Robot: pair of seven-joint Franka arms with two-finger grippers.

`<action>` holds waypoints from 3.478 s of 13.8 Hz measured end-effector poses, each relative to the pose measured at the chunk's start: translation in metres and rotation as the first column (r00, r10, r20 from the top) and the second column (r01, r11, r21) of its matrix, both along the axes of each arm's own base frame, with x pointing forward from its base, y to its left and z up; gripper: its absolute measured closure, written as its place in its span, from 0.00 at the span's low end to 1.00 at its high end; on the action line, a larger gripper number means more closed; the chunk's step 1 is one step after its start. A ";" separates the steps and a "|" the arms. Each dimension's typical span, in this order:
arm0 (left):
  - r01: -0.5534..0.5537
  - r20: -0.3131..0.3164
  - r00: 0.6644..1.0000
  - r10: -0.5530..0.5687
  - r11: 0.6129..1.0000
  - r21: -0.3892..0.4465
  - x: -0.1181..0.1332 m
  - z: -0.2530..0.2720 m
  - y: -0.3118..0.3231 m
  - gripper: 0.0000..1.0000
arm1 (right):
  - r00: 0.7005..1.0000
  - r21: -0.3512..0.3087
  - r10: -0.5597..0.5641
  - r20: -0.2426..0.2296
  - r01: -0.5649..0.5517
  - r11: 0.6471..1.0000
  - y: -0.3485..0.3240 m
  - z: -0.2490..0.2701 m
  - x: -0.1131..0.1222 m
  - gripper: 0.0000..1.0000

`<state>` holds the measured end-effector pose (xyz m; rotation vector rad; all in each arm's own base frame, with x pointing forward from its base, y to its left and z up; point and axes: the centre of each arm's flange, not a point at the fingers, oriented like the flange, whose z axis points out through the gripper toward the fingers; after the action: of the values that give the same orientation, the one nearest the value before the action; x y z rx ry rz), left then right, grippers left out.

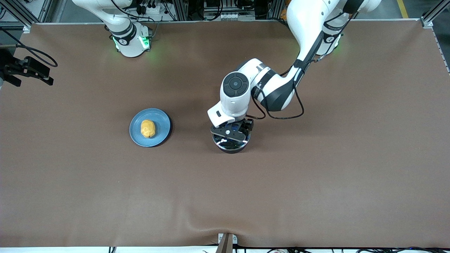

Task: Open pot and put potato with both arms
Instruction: 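Lower the left gripper and grasp the blue knob of the lid, then lift the glass lid with the left gripper while the right gripper reaches out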

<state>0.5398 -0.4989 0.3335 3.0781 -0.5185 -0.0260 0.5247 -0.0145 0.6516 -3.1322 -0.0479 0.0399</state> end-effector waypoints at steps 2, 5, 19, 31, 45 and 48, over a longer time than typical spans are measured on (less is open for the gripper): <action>0.018 -0.001 1.000 -0.018 1.000 0.001 0.000 -0.001 0.000 0.00 | 1.000 0.000 0.000 0.000 0.000 1.000 0.000 0.000 0.000 0.00; 0.023 -0.004 1.000 -0.023 1.000 0.002 -0.001 -0.006 -0.001 0.00 | 1.000 0.000 0.000 0.000 0.000 1.000 0.000 0.000 0.000 0.00; -0.005 -0.011 1.000 0.005 1.000 0.000 -0.009 -0.044 -0.017 0.00 | 1.000 0.000 0.000 0.000 0.000 1.000 0.000 0.000 0.000 0.00; -0.063 -0.005 0.998 0.063 0.998 -0.001 -0.005 -0.026 -0.016 0.40 | 1.000 0.000 0.000 0.000 0.000 1.000 0.000 0.000 0.000 0.00; -0.258 -0.030 0.965 0.259 0.965 0.036 0.131 0.105 0.286 0.40 | 0.994 0.002 0.051 -0.096 -0.051 0.999 0.025 -0.053 0.030 0.00; -0.289 -0.055 0.955 0.291 0.956 0.046 0.144 0.086 0.337 0.40 | 0.990 0.017 0.065 -0.128 -0.063 0.998 0.033 -0.074 0.038 0.00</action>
<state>0.6837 -0.1622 0.4190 3.1436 -0.0604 -0.1258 0.5632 0.0183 0.5778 -3.1062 -0.1467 0.2411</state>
